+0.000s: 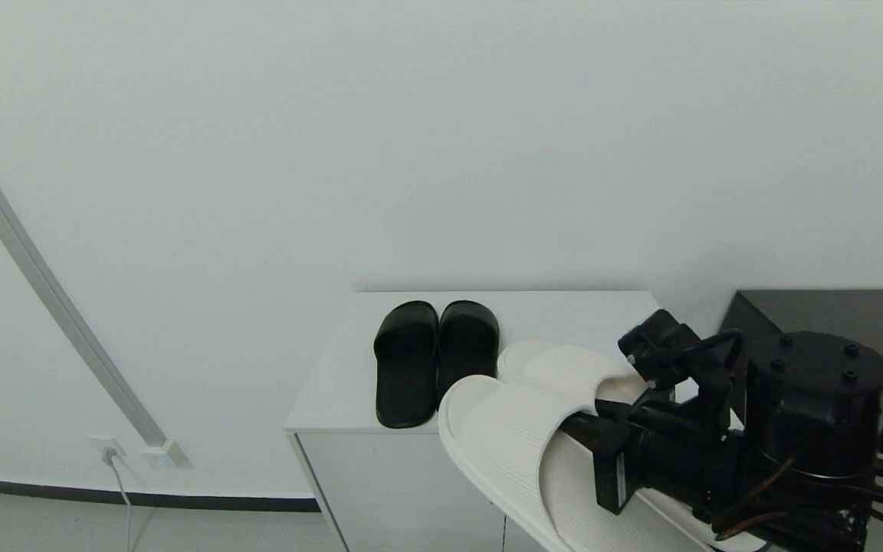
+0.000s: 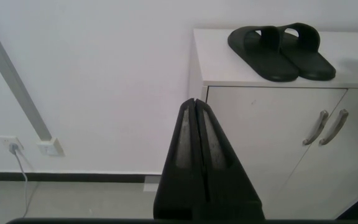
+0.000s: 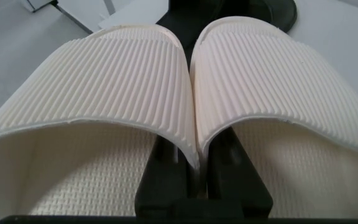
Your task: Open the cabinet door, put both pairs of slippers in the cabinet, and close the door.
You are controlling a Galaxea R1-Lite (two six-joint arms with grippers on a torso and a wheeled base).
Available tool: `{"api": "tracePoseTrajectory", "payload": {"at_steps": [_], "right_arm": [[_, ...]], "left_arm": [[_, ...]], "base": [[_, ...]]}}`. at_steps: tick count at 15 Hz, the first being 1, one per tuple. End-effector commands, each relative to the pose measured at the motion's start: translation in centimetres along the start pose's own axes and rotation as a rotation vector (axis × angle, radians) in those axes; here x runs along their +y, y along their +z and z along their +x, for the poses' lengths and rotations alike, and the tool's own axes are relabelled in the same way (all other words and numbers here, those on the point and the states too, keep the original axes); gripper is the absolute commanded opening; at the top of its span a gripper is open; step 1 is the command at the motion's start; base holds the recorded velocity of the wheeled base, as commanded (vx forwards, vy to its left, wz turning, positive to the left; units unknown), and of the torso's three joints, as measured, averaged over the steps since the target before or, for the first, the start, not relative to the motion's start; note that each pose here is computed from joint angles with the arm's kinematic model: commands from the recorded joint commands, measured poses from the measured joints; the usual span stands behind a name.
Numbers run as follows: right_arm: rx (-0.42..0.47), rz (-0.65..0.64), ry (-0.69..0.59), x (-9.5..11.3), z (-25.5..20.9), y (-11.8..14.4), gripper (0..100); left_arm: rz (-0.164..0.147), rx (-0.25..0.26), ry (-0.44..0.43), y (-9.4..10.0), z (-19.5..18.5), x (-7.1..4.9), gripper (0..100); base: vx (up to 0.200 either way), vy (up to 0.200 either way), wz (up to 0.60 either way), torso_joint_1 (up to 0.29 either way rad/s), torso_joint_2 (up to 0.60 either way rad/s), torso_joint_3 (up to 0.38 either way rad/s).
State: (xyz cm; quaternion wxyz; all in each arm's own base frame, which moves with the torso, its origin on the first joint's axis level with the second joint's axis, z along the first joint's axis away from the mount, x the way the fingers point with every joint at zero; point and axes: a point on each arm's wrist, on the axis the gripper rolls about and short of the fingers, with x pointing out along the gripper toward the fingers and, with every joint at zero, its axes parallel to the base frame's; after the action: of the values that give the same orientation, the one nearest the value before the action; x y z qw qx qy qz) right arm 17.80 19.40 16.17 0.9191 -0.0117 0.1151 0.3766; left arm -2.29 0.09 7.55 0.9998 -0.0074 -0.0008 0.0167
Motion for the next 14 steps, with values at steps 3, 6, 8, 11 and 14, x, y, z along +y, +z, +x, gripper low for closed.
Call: {"api": "tracePoseTrajectory", "payload": {"at_steps": [3,6,8,11,14], "right_arm": [[0.002,-0.002,0.025,0.16,-0.85,-0.21,0],[0.012,-0.004,0.03,0.19,-0.93,-0.49,0],[0.01,-0.004,0.029,0.18,-0.97,-0.46,0],[0.019,-0.018,0.027,0.12,-1.05,-0.73,0],[0.022,-0.03,0.027,0.1,-1.14,-0.85,0]], "left_arm": [[-0.002,0.001,0.0,0.0,0.01,0.0,0],[-0.002,0.001,0.0,0.0,0.01,0.0,0],[-0.002,0.001,0.0,0.0,0.01,0.0,0],[-0.002,0.001,0.0,0.0,0.01,0.0,0],[-0.002,0.001,0.0,0.0,0.01,0.0,0]], "base": [[0.0,0.0,0.0,0.0,0.0,0.0],[-0.133,0.0,0.0,0.003,0.0,0.002],[-0.2,0.0,0.0,0.019,0.0,0.0],[-0.133,0.0,0.0,-0.01,0.0,0.003],[0.0,0.0,0.0,0.0,0.0,0.0]]}}
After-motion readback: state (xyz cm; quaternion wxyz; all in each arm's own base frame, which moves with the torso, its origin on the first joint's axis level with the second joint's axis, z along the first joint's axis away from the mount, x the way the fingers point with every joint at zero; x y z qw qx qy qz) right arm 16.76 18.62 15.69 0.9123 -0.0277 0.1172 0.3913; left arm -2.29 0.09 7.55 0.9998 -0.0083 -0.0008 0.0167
